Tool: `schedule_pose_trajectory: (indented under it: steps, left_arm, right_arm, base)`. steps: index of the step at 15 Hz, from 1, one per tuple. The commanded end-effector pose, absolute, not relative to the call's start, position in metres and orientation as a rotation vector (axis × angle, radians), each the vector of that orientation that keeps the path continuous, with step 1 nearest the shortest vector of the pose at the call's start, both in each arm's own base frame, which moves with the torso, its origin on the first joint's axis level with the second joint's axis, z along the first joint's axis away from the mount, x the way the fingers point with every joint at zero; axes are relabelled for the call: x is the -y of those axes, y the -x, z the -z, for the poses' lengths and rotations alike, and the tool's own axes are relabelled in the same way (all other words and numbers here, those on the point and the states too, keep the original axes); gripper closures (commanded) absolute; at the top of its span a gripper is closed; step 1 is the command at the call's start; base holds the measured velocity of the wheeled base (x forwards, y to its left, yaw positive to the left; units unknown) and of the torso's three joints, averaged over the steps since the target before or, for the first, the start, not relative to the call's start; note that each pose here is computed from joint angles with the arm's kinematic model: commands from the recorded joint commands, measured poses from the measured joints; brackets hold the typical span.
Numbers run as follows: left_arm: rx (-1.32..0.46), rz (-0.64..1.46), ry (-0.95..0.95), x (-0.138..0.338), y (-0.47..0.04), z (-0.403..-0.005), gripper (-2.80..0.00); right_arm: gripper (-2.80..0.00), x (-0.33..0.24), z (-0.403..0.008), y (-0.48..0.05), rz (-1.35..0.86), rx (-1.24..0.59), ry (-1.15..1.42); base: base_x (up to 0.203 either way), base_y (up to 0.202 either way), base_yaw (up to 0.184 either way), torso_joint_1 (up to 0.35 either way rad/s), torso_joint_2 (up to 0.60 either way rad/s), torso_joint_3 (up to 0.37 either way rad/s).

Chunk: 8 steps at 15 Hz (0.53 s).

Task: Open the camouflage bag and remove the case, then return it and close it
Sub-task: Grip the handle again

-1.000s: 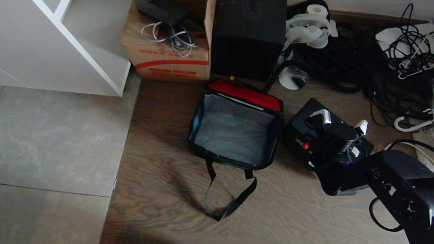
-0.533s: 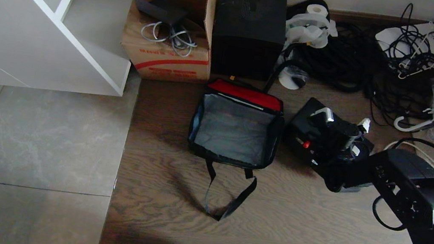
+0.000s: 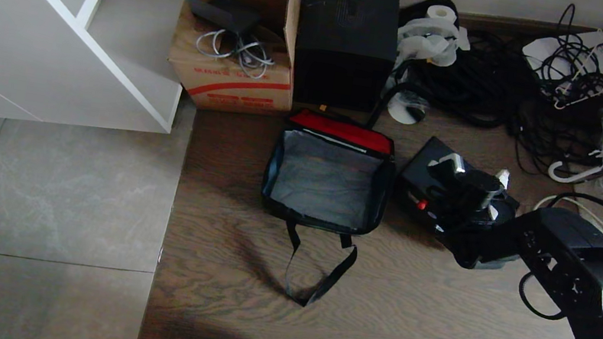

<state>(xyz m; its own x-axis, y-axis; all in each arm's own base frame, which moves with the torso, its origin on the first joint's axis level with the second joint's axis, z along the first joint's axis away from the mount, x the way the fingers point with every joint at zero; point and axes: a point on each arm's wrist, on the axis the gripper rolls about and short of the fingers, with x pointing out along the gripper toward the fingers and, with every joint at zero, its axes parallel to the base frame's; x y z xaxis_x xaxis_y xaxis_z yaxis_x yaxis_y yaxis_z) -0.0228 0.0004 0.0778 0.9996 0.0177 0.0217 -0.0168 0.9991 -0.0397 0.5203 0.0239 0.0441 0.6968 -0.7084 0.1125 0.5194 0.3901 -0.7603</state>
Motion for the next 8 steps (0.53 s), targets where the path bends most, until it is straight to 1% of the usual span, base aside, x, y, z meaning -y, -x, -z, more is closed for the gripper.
schedule_pose_trajectory:
  steps: [1,6,8]
  left_arm:
    - [0.014,-0.018,0.040,0.000,0.022,-0.075,0.00]
    - [0.014,-0.018,0.040,0.000,0.022,-0.075,0.00]
    - [0.013,-0.018,0.040,0.000,0.022,-0.075,0.00]
  right_arm:
    - [0.00,-0.025,-0.043,-0.519,0.795,-0.240,0.857]
    - [0.00,-0.035,-0.030,-0.510,0.768,-0.249,0.864]
    - [0.00,-0.047,-0.032,-0.504,0.764,-0.193,0.849]
  base:
    - [0.000,0.000,0.000,0.000,0.00,0.000]
    - [0.000,0.000,0.000,0.000,0.00,0.000]
    - [0.000,0.000,0.000,0.000,0.00,0.000]
